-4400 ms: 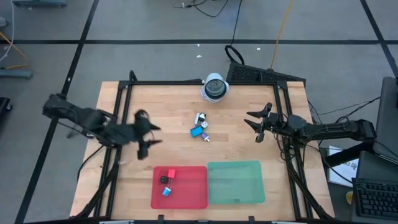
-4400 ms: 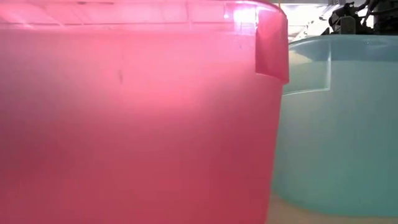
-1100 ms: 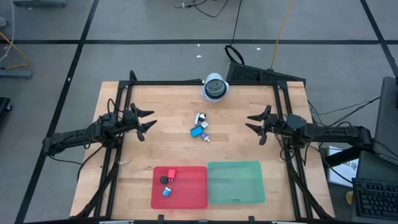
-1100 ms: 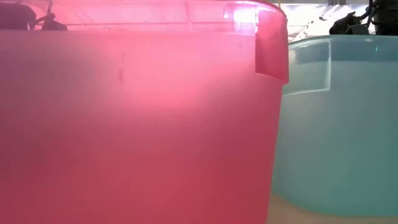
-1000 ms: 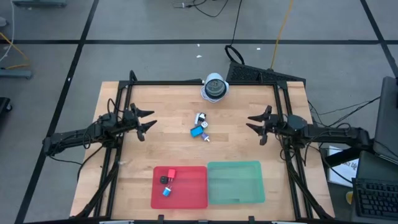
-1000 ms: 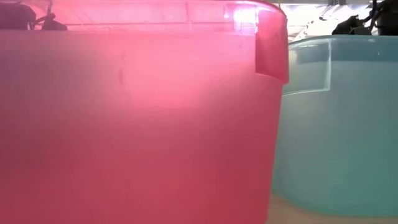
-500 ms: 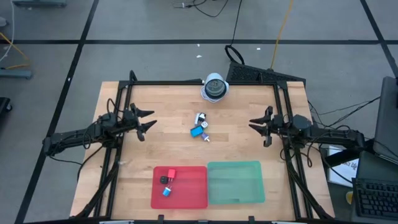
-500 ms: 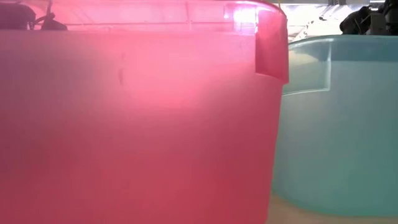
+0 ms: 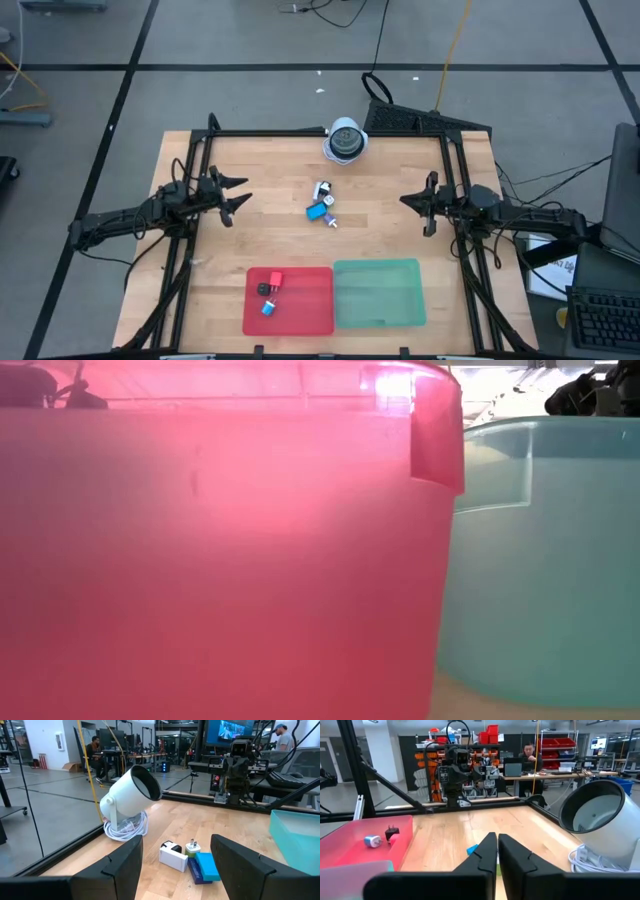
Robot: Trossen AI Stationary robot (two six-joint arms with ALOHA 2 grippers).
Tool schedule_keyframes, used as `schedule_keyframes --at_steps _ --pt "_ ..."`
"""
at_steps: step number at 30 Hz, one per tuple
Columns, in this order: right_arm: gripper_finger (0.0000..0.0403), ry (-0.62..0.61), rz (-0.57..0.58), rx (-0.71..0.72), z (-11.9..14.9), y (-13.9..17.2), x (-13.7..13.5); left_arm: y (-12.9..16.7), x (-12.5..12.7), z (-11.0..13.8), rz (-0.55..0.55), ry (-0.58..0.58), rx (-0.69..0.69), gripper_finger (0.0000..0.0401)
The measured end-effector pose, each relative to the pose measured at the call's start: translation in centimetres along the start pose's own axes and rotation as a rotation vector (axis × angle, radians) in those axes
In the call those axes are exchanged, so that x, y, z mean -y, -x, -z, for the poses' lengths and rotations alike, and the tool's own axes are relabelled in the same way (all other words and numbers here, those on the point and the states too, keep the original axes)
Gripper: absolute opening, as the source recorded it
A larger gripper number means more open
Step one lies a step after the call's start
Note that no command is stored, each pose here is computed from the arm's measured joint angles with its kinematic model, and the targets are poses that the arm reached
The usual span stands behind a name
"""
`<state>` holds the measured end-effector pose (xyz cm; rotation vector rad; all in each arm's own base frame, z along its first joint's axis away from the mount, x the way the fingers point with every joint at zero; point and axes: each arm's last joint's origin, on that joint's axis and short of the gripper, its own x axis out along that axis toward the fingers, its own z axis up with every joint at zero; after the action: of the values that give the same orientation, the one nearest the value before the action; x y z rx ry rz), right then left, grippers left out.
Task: Pick & Place Office items
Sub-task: Put the blue digital clock into the blue bin
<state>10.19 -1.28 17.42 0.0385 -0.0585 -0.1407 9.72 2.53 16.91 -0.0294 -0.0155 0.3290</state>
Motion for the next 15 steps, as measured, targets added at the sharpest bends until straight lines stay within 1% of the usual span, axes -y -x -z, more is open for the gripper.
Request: schedule_keyframes --at_steps 4,15 --pt "0.0001 0.000 0.000 -0.002 0.02 0.00 0.00 0.00 0.00 0.00 0.000 0.000 0.000 0.0237" --pt "0.0005 0.000 0.000 -0.003 0.03 0.00 0.00 0.00 0.00 0.00 0.001 0.000 0.000 0.0237"
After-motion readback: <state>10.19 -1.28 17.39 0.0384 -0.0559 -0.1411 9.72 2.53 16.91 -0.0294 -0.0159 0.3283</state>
